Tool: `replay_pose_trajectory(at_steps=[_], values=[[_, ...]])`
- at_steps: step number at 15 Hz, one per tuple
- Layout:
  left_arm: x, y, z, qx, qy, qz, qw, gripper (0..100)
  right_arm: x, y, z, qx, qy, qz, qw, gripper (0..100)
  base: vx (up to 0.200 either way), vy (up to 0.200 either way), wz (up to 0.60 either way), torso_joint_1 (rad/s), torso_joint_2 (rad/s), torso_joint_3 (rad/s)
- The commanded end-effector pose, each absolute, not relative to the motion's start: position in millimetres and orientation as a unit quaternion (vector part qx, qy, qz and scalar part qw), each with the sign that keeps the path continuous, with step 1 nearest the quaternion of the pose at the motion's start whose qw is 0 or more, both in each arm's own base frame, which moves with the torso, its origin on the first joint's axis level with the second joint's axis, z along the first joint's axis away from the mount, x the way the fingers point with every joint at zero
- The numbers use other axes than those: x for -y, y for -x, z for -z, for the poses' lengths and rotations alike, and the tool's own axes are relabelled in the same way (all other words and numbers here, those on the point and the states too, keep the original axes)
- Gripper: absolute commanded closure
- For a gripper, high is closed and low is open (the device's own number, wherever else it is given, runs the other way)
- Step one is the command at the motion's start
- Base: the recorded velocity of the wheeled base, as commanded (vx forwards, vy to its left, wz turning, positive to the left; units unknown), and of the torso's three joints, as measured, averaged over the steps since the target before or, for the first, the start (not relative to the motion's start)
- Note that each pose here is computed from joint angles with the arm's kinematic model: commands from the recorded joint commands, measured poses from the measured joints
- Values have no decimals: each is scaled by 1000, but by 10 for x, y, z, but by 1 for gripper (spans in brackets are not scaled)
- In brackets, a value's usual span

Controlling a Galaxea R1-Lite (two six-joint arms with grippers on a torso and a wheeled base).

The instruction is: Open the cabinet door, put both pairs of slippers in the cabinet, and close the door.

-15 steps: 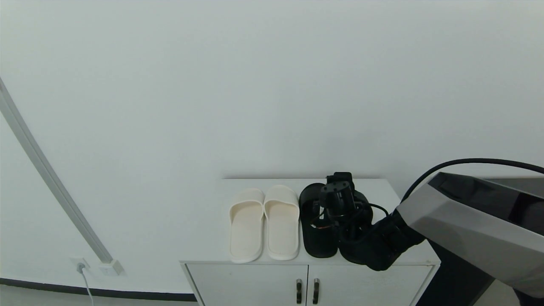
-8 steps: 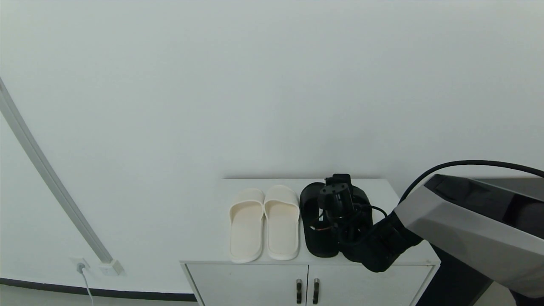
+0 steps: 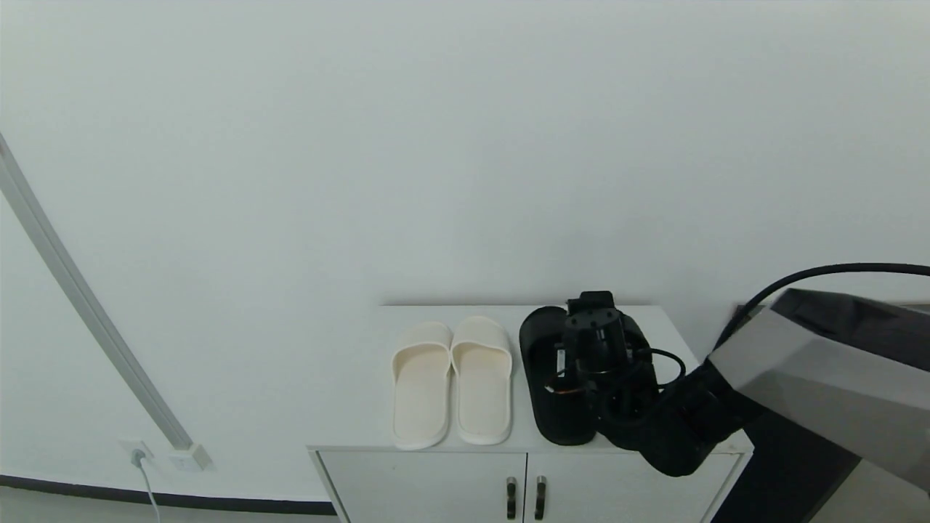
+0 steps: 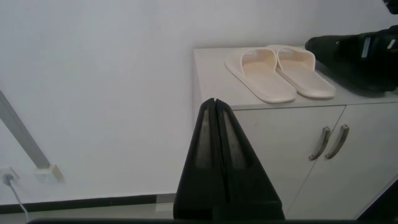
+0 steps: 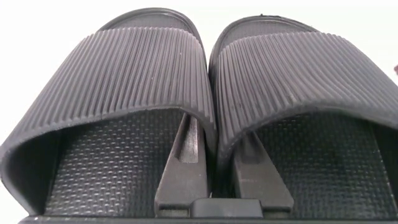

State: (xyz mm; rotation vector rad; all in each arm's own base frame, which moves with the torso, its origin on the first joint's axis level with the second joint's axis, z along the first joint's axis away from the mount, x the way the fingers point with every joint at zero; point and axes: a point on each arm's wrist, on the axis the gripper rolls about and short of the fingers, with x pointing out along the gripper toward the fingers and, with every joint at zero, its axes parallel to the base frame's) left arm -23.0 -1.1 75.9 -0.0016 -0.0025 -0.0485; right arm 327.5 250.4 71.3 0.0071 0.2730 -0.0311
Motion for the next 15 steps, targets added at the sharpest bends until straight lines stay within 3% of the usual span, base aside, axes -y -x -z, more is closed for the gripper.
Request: replay_pose_trajectory(at_steps=[1, 6, 9, 15], values=[[11, 229, -759, 1, 1, 25, 1000, 100, -2339, -2822, -1160, -112, -15, -47, 992, 100, 0, 0, 0, 0, 0, 0], [11, 229, -759, 1, 2, 24, 1000, 100, -2044, -2093, -1561, -103, -31, -207, 972, 100, 0, 0, 0, 0, 0, 0], [11, 229, -759, 1, 2, 24, 1000, 100, -1902, -1744, -1491, -139, -15, -284, 949, 100, 0, 0, 0, 0, 0, 0], [11, 229, -759, 1, 2, 24, 1000, 100, -1901, -1661, -1387, -160, -4, -307, 938, 100, 0, 0, 0, 0, 0, 0]])
